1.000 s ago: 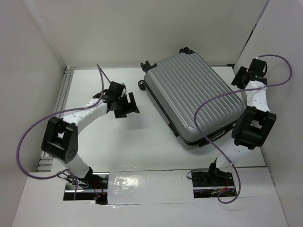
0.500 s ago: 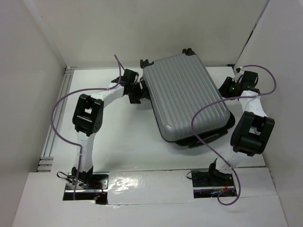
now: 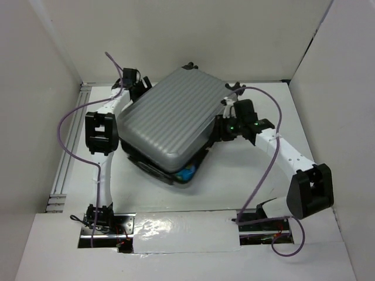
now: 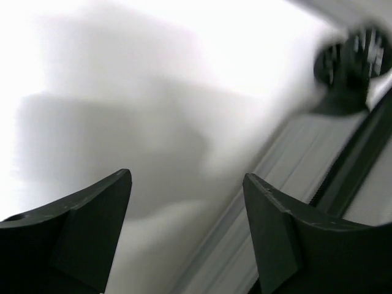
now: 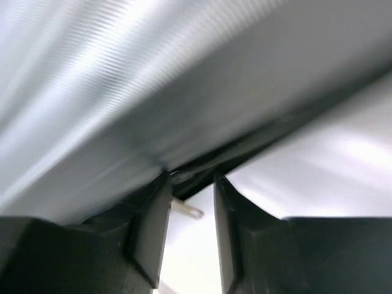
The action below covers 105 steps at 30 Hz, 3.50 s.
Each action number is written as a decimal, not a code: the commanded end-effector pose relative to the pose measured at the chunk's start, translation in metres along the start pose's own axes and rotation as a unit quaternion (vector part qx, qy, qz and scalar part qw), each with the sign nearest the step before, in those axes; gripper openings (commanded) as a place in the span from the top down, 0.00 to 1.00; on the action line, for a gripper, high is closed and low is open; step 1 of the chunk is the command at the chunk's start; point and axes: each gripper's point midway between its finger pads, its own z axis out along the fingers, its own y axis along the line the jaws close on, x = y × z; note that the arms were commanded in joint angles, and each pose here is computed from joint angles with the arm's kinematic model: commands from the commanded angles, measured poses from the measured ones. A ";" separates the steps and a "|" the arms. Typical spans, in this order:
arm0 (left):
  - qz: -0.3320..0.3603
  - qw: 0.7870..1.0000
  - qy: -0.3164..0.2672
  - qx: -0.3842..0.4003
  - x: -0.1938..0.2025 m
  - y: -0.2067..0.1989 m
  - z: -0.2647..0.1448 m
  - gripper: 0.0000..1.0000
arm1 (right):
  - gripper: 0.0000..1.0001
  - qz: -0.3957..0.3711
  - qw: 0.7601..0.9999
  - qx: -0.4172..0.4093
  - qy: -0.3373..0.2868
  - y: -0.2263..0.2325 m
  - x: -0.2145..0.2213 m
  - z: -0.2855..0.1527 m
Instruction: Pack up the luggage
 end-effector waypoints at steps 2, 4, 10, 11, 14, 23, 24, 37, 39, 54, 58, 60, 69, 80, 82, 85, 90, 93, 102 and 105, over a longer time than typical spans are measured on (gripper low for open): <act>0.057 0.995 0.026 0.078 -0.003 -0.049 -0.020 0.13 | 0.50 -0.014 0.997 -0.057 -0.059 0.066 -0.035 -0.036; 0.041 0.997 0.011 0.067 -0.024 -0.029 -0.029 0.11 | 0.45 0.009 0.996 0.006 -0.092 0.042 -0.046 -0.049; 0.031 0.998 -0.036 0.051 -0.069 -0.007 -0.078 0.11 | 0.26 0.079 0.963 0.164 -0.200 -0.029 -0.079 -0.094; 0.036 0.998 -0.038 0.039 -0.070 -0.004 -0.083 0.11 | 0.23 0.082 0.959 0.162 -0.218 -0.033 -0.086 -0.099; 0.037 0.996 -0.068 0.041 -0.091 -0.012 -0.120 0.08 | 0.10 0.050 0.958 0.141 -0.244 -0.028 -0.102 -0.106; 0.025 0.986 -0.165 0.004 -0.089 -0.030 -0.274 0.00 | 0.00 0.027 0.954 0.133 -0.267 -0.047 -0.161 -0.093; -0.006 0.984 -0.177 -0.028 -0.086 -0.014 -0.286 0.00 | 0.00 0.026 0.952 0.131 -0.277 -0.048 -0.176 -0.097; -0.207 0.960 -0.122 -0.141 0.127 0.103 -0.331 0.00 | 0.00 0.049 0.968 0.014 -0.245 -0.047 -0.288 0.026; -0.228 0.954 -0.108 -0.162 0.143 0.115 -0.331 0.00 | 0.00 0.068 0.977 0.017 -0.202 -0.060 -0.277 0.074; -0.290 0.927 -0.020 -0.237 0.230 0.163 -0.317 0.32 | 0.04 0.061 0.989 0.084 -0.107 -0.111 -0.230 0.149; -0.298 0.925 0.014 -0.236 0.245 0.164 -0.308 0.46 | 0.06 0.064 0.991 0.079 -0.084 -0.127 -0.217 0.145; -0.298 0.922 0.019 -0.246 0.251 0.169 -0.307 0.46 | 0.06 0.052 0.994 0.070 -0.062 -0.127 -0.204 0.150; -0.300 0.939 -0.007 -0.166 0.229 0.146 -0.292 0.45 | 0.06 0.012 0.999 0.030 -0.031 -0.116 -0.188 0.149; -0.286 0.937 -0.077 -0.187 0.203 0.142 -0.335 0.25 | 0.06 0.000 0.998 0.045 -0.041 -0.122 -0.196 0.130; -0.288 0.937 -0.065 -0.186 0.206 0.143 -0.327 0.31 | 0.06 0.004 0.998 0.045 -0.033 -0.126 -0.190 0.135; -0.300 0.929 -0.042 -0.213 0.220 0.155 -0.318 0.33 | 0.06 0.002 0.998 0.045 -0.038 -0.126 -0.192 0.136; -0.301 0.933 -0.062 -0.188 0.220 0.163 -0.290 0.31 | 0.06 0.008 0.999 0.029 -0.032 -0.120 -0.188 0.137; -0.289 0.945 -0.061 -0.144 0.214 0.153 -0.275 0.33 | 0.06 -0.014 1.000 0.010 -0.022 -0.116 -0.181 0.137; -0.277 0.946 0.012 -0.167 0.241 0.162 -0.231 0.60 | 0.03 -0.057 0.997 -0.032 -0.047 -0.105 -0.187 0.098; -0.267 0.947 0.018 -0.178 0.237 0.159 -0.225 0.82 | 0.03 -0.062 0.995 -0.037 -0.062 -0.108 -0.194 0.084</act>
